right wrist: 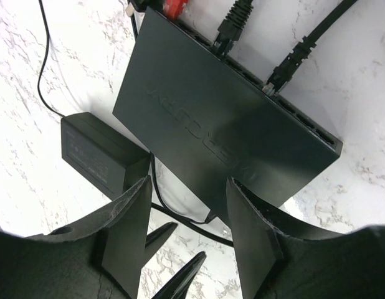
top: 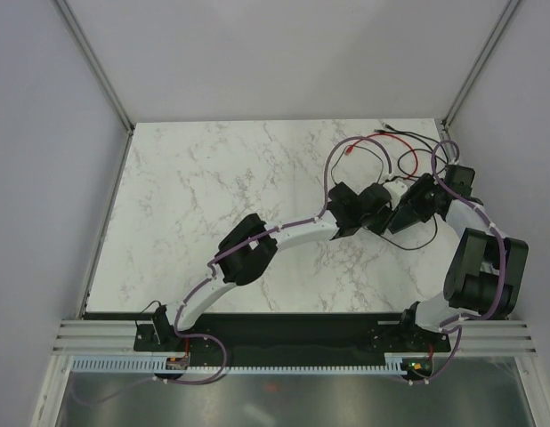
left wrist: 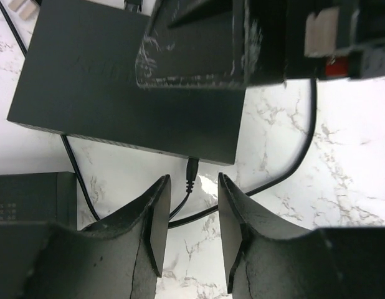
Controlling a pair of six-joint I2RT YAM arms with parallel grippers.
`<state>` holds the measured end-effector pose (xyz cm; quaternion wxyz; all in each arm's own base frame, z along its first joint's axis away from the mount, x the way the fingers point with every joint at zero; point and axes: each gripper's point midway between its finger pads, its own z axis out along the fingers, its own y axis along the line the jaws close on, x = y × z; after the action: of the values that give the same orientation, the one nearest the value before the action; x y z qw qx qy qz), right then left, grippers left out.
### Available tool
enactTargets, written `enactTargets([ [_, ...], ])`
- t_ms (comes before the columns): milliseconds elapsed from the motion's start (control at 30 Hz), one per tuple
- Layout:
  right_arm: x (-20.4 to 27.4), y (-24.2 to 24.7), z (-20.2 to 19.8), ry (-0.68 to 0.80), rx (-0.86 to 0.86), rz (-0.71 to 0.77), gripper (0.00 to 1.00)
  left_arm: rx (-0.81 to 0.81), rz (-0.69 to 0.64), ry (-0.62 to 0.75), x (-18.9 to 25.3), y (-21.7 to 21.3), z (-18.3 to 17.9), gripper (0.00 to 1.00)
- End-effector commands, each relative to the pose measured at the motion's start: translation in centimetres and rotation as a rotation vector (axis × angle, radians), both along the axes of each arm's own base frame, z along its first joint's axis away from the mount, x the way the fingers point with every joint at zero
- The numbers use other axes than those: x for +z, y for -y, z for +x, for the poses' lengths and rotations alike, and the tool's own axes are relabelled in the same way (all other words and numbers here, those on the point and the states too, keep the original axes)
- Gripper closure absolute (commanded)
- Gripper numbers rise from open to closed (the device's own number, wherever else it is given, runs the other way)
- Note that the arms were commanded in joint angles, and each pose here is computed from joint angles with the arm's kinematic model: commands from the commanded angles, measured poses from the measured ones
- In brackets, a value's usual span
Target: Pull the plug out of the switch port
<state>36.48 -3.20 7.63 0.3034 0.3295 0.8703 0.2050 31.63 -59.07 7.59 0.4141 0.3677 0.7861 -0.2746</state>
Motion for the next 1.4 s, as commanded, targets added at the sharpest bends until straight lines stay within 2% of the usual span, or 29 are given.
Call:
enactTargets([
  [0,1.1,-0.1,1.3,0.059,0.003,0.011,0.41,-0.008,0.049,0.055,-0.6,-0.1,0.8,0.57],
  [500,-0.5,-0.1,0.8,0.029,0.003,0.014,0.42,0.009,0.076,0.043,-2.8,-0.2,1.1,0.58],
  [667,-0.9,-0.5,0.4,0.026,-0.001,0.031,0.45,0.004,0.066,0.034,-2.9,0.0,0.9,0.68],
  [733,-1.0,-0.6,0.2,0.024,-0.002,0.029,0.46,0.003,0.069,0.032,-3.0,0.0,0.9,0.75],
  [1000,-1.7,-1.0,-0.6,0.008,-0.002,0.053,0.49,-0.010,0.067,0.011,-3.2,-0.1,0.3,0.89],
  [1033,-2.1,-1.1,-0.7,-0.002,-0.002,0.060,0.50,-0.008,0.069,0.008,-3.4,-0.2,0.4,0.94],
  [1100,-2.5,-1.3,-0.7,-0.004,-0.001,0.074,0.51,-0.010,0.074,0.005,-3.6,-0.3,0.3,0.98],
  [1200,-3.6,-1.0,-0.8,-0.024,-0.036,0.077,0.55,-0.002,0.078,-0.005,-3.9,-0.6,0.1,0.98],
  [1267,-4.4,-0.7,-1.0,-0.049,-0.069,0.072,0.63,-0.007,0.078,-0.009,-3.9,-0.6,-0.1,0.98],
  [1367,-5.9,-0.2,-1.6,-0.103,-0.123,0.070,0.83,-0.009,0.085,-0.023,-4.4,-1.0,-0.4,0.98],
])
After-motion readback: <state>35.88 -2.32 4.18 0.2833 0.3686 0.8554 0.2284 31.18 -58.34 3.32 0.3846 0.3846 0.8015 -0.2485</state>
